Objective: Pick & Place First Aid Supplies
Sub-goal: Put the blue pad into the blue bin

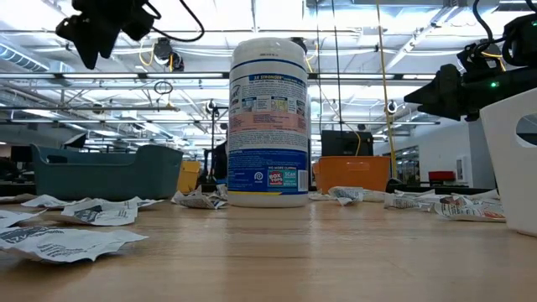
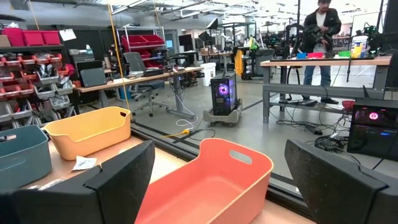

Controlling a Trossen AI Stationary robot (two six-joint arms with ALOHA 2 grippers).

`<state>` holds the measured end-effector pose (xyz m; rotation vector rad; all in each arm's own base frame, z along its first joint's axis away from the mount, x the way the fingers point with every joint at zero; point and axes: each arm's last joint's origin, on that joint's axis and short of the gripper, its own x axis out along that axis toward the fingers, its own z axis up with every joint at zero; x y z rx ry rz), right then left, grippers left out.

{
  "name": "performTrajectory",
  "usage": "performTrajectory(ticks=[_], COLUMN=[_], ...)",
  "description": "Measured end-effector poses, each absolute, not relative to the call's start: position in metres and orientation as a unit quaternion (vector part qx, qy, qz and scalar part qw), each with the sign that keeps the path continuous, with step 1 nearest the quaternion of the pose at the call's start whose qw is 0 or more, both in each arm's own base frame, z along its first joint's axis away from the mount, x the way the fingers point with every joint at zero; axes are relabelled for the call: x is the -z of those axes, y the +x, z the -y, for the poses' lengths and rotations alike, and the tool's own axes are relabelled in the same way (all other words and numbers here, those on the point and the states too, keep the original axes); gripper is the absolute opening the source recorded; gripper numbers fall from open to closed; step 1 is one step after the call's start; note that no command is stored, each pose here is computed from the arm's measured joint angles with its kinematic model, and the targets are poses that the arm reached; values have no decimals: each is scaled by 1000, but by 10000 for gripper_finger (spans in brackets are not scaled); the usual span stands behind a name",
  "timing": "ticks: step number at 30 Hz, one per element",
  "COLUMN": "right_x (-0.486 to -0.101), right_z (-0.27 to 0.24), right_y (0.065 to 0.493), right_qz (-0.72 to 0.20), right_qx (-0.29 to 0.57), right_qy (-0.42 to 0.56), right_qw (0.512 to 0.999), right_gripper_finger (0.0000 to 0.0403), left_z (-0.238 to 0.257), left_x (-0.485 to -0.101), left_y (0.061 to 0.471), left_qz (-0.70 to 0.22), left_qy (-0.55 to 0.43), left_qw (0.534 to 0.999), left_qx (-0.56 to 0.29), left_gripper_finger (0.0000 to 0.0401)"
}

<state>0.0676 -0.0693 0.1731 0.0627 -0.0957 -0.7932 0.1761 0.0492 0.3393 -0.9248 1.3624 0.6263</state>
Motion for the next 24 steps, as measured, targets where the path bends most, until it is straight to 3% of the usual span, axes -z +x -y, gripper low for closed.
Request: performTrajectory(ticks=[9, 24], right_x=[-173, -173], right_z=[69, 69], right_y=[68, 68], right_qz=[46, 47], right_qx=[386, 386], right_qy=[31, 31], right_qw=[921, 921], right_gripper_finger=[357, 357], left_z=[-88, -173], left_x=[-316, -334], left_y=[205, 268], left_qz=[-609, -577], left_qy=[-440, -433], left_qw=[596, 621], left_qx=[-282, -305], left_gripper_finger=[211, 211])
